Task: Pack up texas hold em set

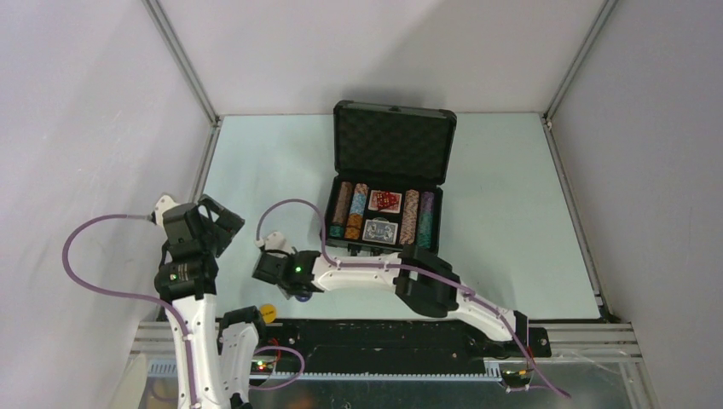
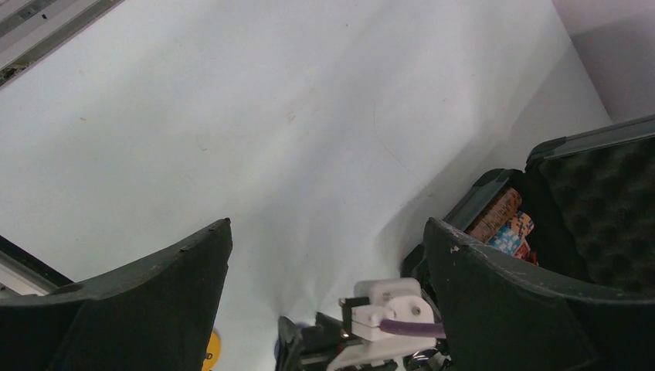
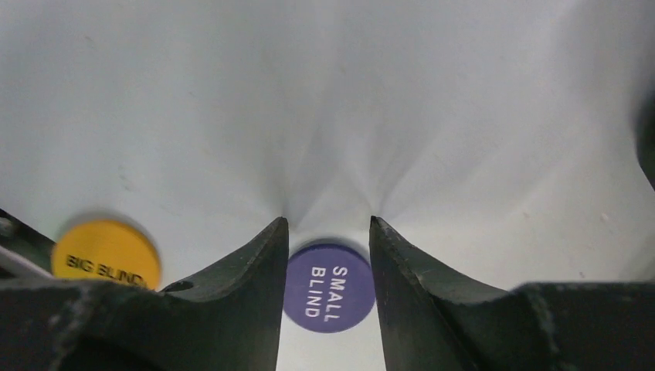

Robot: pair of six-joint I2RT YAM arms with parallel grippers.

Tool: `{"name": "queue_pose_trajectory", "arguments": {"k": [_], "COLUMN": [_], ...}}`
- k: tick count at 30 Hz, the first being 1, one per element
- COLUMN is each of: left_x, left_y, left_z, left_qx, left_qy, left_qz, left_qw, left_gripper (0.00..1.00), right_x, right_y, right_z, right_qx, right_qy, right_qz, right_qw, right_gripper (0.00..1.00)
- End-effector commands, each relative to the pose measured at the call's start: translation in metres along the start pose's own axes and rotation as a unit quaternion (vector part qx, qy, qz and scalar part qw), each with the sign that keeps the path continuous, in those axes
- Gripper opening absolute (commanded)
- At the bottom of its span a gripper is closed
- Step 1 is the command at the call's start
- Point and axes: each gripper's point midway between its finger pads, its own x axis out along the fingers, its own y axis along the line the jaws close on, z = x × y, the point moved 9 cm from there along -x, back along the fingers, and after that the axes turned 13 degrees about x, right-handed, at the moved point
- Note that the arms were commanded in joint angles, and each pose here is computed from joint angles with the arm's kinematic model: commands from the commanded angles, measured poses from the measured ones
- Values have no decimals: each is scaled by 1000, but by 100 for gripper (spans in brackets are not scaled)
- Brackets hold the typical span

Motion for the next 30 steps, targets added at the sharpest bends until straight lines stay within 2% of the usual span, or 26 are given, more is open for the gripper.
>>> {"name": "queue_pose_trajectory", "arguments": {"k": [1,11,12,14,15,19,25,30], "left_x": [3,9,9,10,11,12,9,9], "left_y": [0,-1,-1,-1,-1,-1,-2,-2], "left_z": [0,-5,-5,-6,-6,-7,-6,-7], "left_qx": [9,10,10,12,12,12,14,12], "left_qy": [2,16,17,16,17,19,14,16], "left_qz": [-2,-7,-7,-8,-8,-11,-15,-18], "left_qw": [1000,1000,1000,1000,1000,1000,1000,1000], "left_gripper": [98,98,98,98,98,98,98,98], "right_x": [15,-11,-11,-15,-17,-28,-54,-63], "right_y": [-61,-115,-121,-125,-124,-109,-76,-47], "right_z": [-55,-85,-90,-89,-85,-57,-16,-18], "right_qx": [-34,7,10,18,21,36,46,25], "right_qy": [97,111,112,102,94,51,-18,-9], "right_qz": [-119,-165,-174,-175,-170,-149,-94,-51], "right_qw": [988,980,978,979,981,987,994,998], "right_gripper": [46,47,48,58,66,77,87,89]}}
